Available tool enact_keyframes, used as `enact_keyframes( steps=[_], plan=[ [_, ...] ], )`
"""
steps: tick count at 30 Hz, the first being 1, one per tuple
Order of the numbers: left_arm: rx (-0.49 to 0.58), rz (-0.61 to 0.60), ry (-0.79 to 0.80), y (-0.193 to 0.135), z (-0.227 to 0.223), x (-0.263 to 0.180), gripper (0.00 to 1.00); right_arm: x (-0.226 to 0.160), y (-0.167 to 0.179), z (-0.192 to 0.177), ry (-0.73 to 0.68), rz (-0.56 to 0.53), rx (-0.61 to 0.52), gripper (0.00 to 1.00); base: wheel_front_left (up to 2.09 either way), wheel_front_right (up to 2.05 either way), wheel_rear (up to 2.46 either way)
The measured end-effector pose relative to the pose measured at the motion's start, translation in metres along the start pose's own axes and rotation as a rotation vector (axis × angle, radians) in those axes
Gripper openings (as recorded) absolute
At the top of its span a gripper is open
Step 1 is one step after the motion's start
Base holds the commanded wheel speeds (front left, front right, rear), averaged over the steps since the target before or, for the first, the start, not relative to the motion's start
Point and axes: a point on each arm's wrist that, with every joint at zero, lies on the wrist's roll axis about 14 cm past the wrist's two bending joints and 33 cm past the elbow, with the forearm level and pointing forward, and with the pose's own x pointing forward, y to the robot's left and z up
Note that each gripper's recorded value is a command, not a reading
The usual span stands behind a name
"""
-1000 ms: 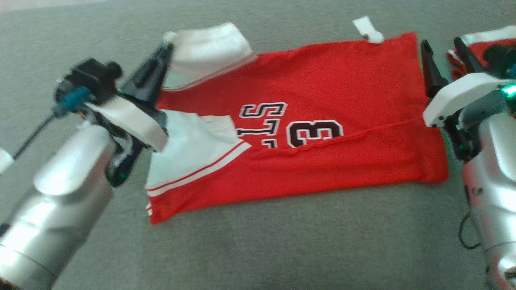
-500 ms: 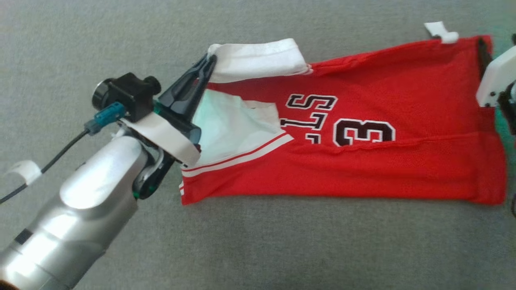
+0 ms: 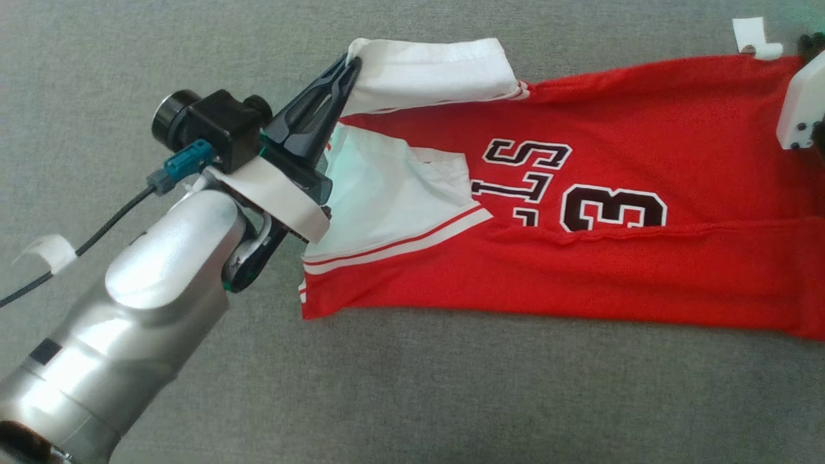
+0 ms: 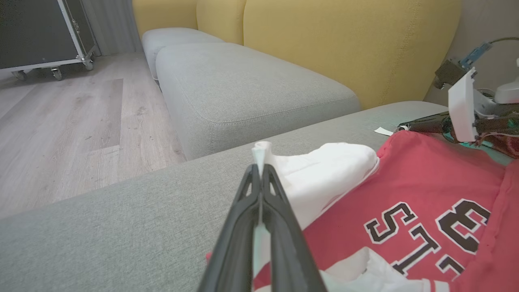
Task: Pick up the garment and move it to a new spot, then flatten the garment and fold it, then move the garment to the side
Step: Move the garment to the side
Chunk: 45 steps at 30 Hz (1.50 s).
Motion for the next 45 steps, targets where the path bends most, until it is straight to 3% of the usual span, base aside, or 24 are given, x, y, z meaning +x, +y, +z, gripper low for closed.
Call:
enact_keyframes(
  steps=[5, 10, 19, 29, 36, 45],
  plan=[
    [0.008, 0.02, 0.004, 0.005, -0.002, 0.004, 0.0, -0.007, -0.007, 0.0, -0.035, -0.013, 0.031, 0.0, 0.0, 0.0, 0.0],
    [0.022, 0.065, 0.004, 0.018, 0.0, 0.009, 0.0, -0.018, -0.01, 0.021, -0.137, -0.016, 0.137, 0.0, 0.0, 0.0, 0.0],
    [0.092, 0.165, -0.102, 0.062, 0.048, 0.042, 0.0, -0.036, -0.02, 0.092, -0.388, -0.014, 0.291, 0.0, 0.0, 0.0, 0.0],
    [0.193, 0.211, -0.204, 0.088, 0.101, 0.075, 0.0, -0.039, -0.032, 0.13, -0.518, -0.024, 0.319, 0.0, 0.0, 0.0, 0.0],
    [0.177, 0.19, -0.212, 0.082, 0.1, 0.07, 0.0, -0.04, -0.026, 0.13, -0.529, -0.009, 0.345, 0.0, 0.0, 0.0, 0.0],
    [0.128, 0.128, -0.105, 0.05, 0.05, 0.031, 0.0, -0.053, -0.022, 0.095, -0.433, 0.005, 0.322, 0.0, 0.0, 0.0, 0.0]
  ],
)
